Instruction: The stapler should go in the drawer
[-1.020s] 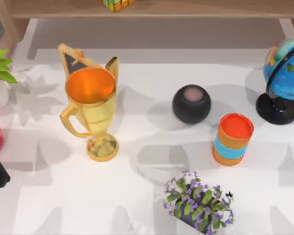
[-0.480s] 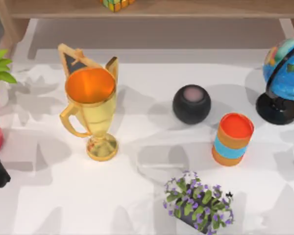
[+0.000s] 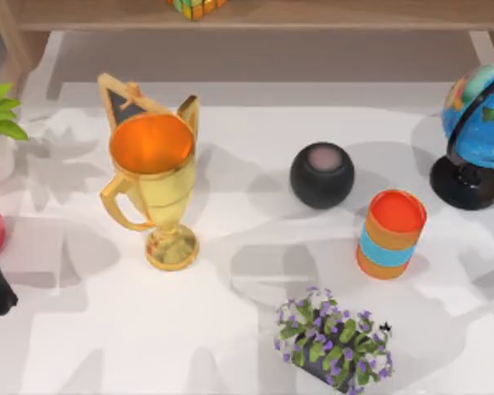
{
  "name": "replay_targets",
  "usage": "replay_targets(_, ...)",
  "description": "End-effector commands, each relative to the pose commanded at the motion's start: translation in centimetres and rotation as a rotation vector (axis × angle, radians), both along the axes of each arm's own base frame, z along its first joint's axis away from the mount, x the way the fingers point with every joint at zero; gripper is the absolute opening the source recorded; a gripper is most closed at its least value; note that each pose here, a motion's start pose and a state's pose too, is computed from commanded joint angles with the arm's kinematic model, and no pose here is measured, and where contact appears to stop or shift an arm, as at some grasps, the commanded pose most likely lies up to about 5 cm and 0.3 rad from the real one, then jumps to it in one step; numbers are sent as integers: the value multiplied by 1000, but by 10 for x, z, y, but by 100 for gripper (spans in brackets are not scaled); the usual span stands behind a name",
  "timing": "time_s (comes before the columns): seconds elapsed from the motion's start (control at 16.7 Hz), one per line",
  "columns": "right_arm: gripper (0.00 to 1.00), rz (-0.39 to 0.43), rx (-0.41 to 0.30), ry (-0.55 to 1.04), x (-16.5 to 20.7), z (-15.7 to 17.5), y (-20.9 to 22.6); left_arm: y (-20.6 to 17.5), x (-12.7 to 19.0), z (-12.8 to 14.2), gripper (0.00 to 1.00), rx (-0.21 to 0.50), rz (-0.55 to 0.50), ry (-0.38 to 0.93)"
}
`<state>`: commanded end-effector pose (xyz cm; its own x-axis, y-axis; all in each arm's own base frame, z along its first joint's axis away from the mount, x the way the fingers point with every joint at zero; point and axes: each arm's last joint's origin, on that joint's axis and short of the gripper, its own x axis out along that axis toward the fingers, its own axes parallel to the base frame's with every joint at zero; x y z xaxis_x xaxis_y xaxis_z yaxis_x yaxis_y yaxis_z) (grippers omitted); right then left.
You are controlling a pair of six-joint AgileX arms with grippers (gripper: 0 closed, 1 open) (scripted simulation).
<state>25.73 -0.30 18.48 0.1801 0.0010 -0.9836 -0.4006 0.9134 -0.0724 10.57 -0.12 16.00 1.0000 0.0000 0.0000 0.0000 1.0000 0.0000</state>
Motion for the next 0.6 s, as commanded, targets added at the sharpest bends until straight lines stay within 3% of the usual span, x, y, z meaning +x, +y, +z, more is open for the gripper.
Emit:
replay_targets(0.24, 100, 56, -5, 154, 29, -14, -1, 0, 0, 0, 100, 0, 0, 0)
replay_targets(0.6, 100, 68, -5, 182, 35, -17, -1, 0, 0, 0, 100, 0, 0, 0)
